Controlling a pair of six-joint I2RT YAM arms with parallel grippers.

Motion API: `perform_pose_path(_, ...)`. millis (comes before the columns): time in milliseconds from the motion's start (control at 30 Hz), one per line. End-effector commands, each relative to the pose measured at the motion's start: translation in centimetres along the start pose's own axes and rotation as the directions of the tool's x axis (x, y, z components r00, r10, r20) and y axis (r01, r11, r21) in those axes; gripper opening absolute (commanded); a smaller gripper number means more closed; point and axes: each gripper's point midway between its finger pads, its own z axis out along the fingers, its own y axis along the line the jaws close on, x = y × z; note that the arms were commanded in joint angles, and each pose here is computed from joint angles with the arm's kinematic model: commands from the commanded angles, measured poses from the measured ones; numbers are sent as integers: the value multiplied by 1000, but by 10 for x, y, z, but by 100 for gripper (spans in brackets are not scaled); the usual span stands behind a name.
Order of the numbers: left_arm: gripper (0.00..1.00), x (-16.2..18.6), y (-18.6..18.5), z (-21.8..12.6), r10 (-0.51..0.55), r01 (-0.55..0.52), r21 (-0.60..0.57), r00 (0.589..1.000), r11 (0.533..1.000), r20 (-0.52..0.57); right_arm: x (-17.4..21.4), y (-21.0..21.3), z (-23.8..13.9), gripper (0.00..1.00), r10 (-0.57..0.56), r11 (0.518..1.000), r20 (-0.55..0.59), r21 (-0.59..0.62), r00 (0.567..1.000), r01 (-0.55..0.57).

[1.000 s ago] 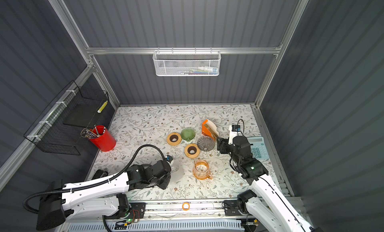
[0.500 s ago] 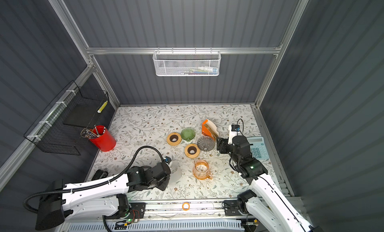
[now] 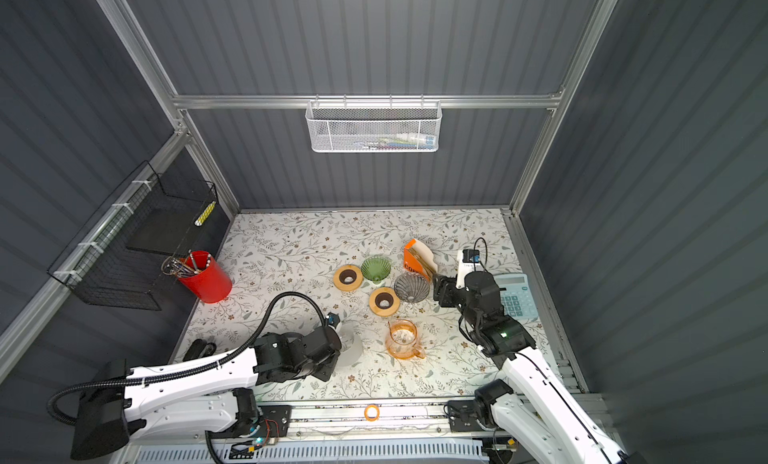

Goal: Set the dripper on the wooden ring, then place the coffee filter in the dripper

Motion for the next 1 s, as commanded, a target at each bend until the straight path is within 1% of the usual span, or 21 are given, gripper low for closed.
perform_pose_path(0, 42, 8, 19, -7, -34, 31, -89, 999, 996, -23, -16, 8, -6, 70, 4, 1000, 42, -28, 999, -3)
perform_pose_path(133, 43, 15, 31, -10, -48, 36, -170, 996, 985, -69, -17, 9, -7, 70, 11, 999, 41, -33, 999, -10)
perform_pose_path(200, 43, 16, 32, -10, -49, 34, -183, 995, 983, -83, -18, 11, -6, 70, 15, 999, 42, -40, 999, -13)
perform_pose_path(533, 45, 12, 50, -25, -111, 95, -274, 993, 957, -43, -17, 15, -3, 69, 21, 998, 29, -59, 999, -19)
perform_pose_path(833, 46, 9, 56, -20, -110, 86, -349, 993, 933, -51, -16, 19, -1, 69, 35, 996, 21, -83, 999, -34)
perform_pose_path(967, 46, 8, 62, -22, -114, 93, -379, 993, 921, -35, -16, 19, -3, 68, 34, 996, 18, -80, 999, -32)
